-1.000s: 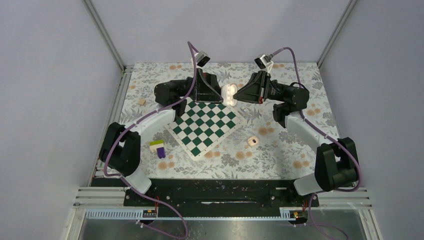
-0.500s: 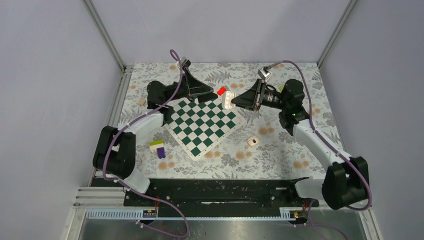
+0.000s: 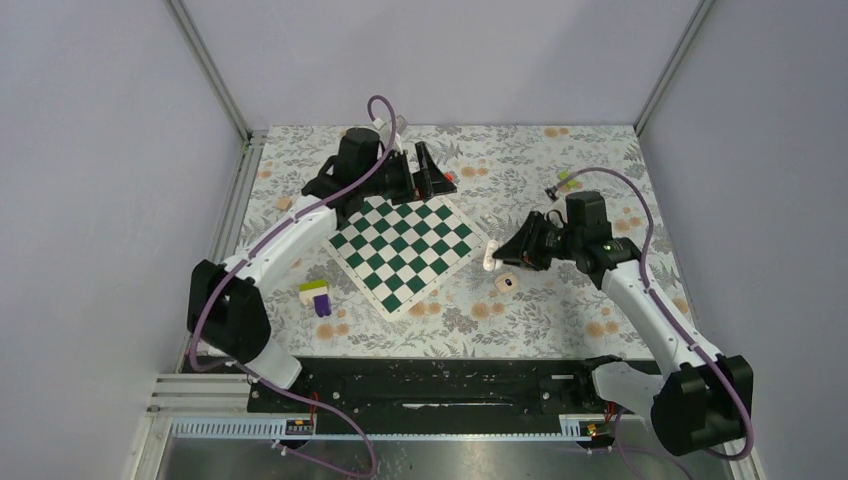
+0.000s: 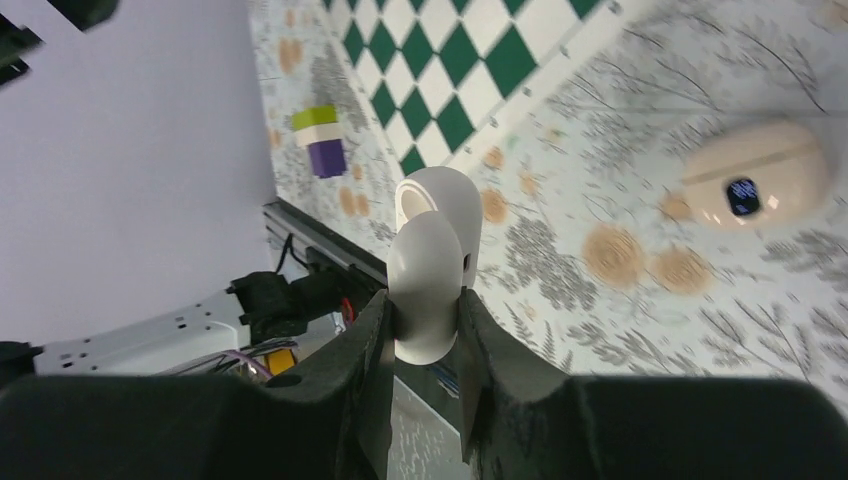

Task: Insert the wireless bluetooth earbuds into the charging case
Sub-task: Pick up the earbud from the center of the board.

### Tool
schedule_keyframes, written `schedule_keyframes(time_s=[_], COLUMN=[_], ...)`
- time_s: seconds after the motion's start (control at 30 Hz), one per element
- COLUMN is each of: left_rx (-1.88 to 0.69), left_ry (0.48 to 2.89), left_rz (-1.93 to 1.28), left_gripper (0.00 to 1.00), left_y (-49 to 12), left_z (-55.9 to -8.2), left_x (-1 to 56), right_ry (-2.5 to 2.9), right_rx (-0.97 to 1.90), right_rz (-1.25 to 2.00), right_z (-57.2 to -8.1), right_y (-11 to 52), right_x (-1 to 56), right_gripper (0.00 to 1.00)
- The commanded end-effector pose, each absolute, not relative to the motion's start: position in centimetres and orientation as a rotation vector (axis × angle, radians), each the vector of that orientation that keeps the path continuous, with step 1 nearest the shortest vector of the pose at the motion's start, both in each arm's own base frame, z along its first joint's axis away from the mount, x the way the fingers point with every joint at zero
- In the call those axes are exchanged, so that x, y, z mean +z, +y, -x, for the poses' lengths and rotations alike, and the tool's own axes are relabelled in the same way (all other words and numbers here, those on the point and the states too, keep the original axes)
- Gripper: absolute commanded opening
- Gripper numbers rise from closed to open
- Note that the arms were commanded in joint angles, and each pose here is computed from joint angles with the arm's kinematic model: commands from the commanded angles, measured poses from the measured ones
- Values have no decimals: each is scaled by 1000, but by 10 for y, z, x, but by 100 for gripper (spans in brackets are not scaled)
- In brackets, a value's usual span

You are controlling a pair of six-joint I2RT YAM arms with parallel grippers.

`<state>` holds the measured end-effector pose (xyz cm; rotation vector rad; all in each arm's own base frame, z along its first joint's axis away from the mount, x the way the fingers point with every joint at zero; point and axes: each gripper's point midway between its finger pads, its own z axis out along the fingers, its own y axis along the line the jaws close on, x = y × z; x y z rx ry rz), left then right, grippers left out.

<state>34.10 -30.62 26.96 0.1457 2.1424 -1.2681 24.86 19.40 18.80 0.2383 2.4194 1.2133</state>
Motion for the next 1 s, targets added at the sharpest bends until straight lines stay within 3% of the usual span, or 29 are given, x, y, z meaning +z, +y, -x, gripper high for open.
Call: schedule_keyframes(time_s=[0.0,0.27,0.53,0.73,0.97], left_rx=[-1053,-775,-637,-711,-852], left_ry=[2275,2370,2427,2473,2529], left_rz=[-115,-292,-103,50,38], left_gripper=[99,99,98,76,63], left_y=[-296,-316,-335,-368,-417], left_z=[-366,-377,-422,-447,-441], left_x=[235,201,170,140,115], right_ry=[2445,2453,2439,2427,2412], right_rx=[1082,845,780,791,779], right_rz=[-288,-347,-356,-342,-327], right_z=[-233,-225,-227,-225,-223], right_y=[168,132,122,123,121], right_x=[175,173,182,186,188], right_gripper=[0,0,0,0,0])
